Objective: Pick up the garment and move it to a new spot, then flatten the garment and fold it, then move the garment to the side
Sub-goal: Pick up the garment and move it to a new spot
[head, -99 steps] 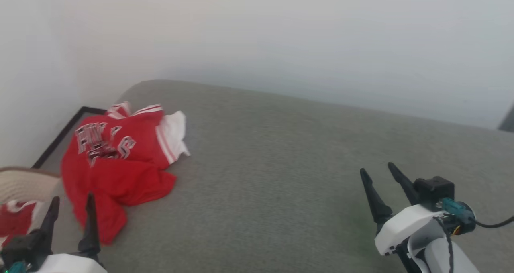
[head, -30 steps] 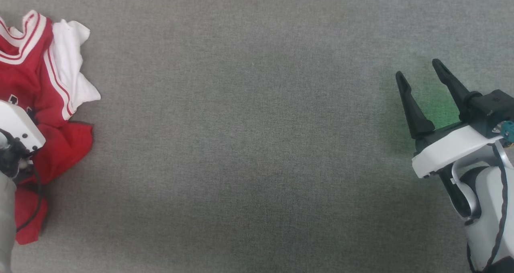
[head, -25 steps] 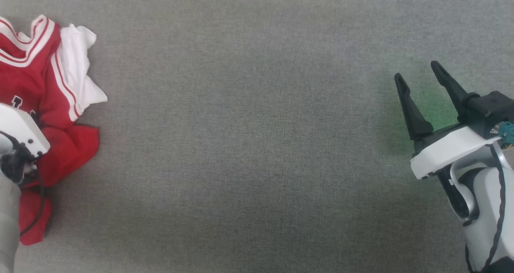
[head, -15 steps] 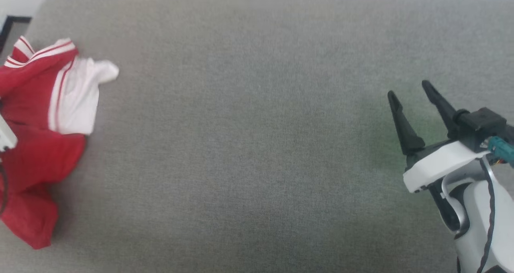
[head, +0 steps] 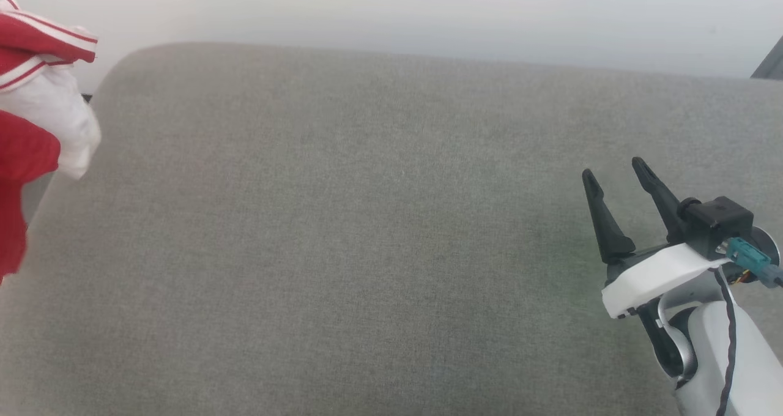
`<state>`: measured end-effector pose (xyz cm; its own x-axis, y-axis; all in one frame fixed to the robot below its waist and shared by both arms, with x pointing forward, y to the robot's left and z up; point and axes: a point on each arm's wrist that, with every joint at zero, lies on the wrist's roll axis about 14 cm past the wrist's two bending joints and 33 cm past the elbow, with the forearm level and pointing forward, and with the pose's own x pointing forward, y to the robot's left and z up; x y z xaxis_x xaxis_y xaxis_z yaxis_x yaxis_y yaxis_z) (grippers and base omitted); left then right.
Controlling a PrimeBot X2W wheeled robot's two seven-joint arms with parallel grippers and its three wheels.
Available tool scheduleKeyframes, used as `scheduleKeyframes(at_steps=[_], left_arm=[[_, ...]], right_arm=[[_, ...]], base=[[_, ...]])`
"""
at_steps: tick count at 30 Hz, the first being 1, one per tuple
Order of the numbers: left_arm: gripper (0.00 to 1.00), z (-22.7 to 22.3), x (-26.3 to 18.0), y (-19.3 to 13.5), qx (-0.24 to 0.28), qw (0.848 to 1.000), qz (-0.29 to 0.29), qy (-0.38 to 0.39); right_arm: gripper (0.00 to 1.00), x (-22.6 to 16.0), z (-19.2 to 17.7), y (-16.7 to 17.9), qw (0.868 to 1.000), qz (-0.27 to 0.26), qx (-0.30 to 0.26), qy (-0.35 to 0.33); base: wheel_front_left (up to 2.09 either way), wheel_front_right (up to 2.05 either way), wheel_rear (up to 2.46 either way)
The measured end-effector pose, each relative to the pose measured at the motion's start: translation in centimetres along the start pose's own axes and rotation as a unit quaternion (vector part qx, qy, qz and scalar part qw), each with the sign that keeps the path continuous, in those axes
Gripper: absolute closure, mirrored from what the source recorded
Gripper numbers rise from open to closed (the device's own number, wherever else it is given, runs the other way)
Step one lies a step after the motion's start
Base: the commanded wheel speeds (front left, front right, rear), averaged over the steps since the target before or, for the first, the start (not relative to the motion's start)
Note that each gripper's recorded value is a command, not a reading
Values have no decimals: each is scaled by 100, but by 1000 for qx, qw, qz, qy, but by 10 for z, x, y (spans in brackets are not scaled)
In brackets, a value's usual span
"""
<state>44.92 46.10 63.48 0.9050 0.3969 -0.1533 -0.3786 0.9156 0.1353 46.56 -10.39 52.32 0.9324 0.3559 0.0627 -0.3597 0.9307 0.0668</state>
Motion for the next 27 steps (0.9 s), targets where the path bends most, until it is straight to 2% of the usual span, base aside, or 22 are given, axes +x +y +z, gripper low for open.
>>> scheduleKeyframes(at_steps=[10,21,22,23,27], left_arm=[[100,79,-32,-28,28,995,-65,-70],[100,123,-77,-145,58,972,-197,-113],[100,123,-77,-145,58,972,-197,-113],[100,122,-83,-170,62,966,-224,-113],[100,122,-97,-221,69,950,-282,-118]], right_arm=[[0,-18,25,-5,999,-21,0,-35],[0,-59,42,-62,992,-109,-19,-56],[0,-59,42,-62,992,-109,-19,-56],[0,-67,44,-74,990,-128,-23,-58],[0,-86,47,-96,984,-165,-34,-58]], base=[[0,0,0],[0,0,0],[0,0,0],[0,0,0],[0,0,0]])
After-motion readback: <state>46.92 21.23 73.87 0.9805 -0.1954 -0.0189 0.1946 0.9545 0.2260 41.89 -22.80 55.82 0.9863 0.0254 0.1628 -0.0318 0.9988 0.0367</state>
